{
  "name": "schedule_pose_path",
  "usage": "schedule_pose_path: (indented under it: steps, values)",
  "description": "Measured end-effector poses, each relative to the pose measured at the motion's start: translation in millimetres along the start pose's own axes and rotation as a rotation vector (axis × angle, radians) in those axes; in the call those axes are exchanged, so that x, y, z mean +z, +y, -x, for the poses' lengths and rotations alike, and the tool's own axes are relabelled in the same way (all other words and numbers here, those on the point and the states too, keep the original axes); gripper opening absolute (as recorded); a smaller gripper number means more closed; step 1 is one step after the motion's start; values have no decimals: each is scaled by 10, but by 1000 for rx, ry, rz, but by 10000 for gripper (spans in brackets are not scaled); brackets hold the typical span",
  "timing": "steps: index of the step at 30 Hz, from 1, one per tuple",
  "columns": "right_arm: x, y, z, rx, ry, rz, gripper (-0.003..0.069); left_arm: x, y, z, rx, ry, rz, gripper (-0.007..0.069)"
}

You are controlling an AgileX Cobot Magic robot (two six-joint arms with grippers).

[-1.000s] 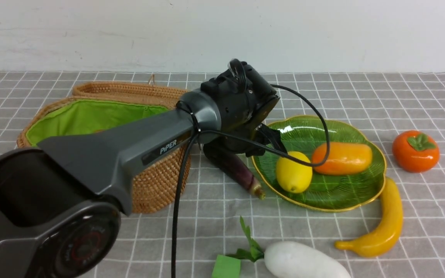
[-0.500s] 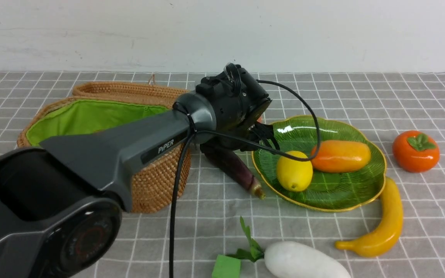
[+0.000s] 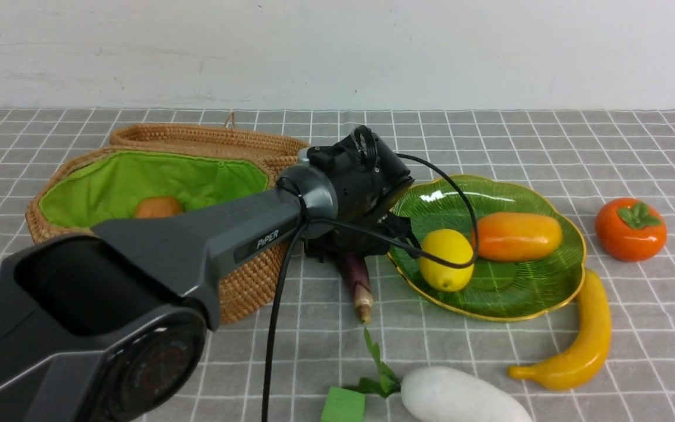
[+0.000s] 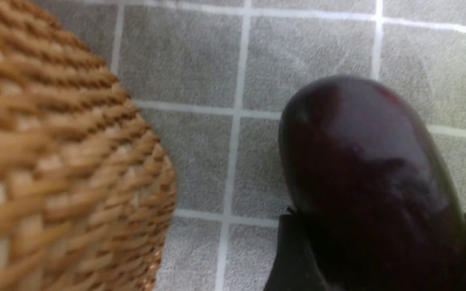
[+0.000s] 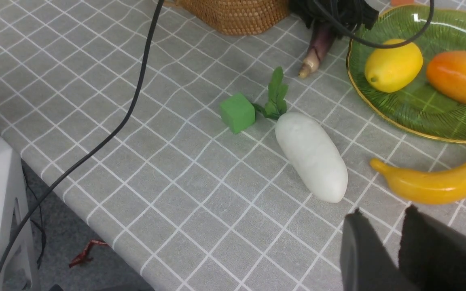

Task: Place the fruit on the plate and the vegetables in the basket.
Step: Use the left arm to grab an eggplant and put it into the left basket

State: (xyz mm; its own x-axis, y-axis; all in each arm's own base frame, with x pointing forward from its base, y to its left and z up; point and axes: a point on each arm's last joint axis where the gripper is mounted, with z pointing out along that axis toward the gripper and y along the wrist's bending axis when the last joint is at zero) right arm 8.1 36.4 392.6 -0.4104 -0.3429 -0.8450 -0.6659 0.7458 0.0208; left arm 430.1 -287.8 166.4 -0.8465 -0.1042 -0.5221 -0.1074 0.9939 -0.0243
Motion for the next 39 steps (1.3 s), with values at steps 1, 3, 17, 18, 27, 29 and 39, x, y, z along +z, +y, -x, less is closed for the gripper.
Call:
schedule_pose_path:
  steps: [1,3,17,18,27,29,39]
  values:
    - [0,0,0,0,0,0,161,0,4,-3,0,3,5,436]
    - [0,0,0,-1,0,0,161,0,9,-6,0,7,10,393]
    - [0,-1,3,-2,-3,-1,162,-767,-22,280,96,-87,-57,382]
    - [0,-1,4,-2,-5,-1,162,-988,-25,326,143,-113,-75,382]
    - [-2,-15,58,0,-64,-17,162,-2462,583,550,608,-217,-57,382]
    - [-3,-12,69,2,-76,-13,162,-2537,805,605,650,-210,-45,382]
    - [-5,6,93,13,-102,8,162,-1977,1707,633,1139,-78,-74,382]
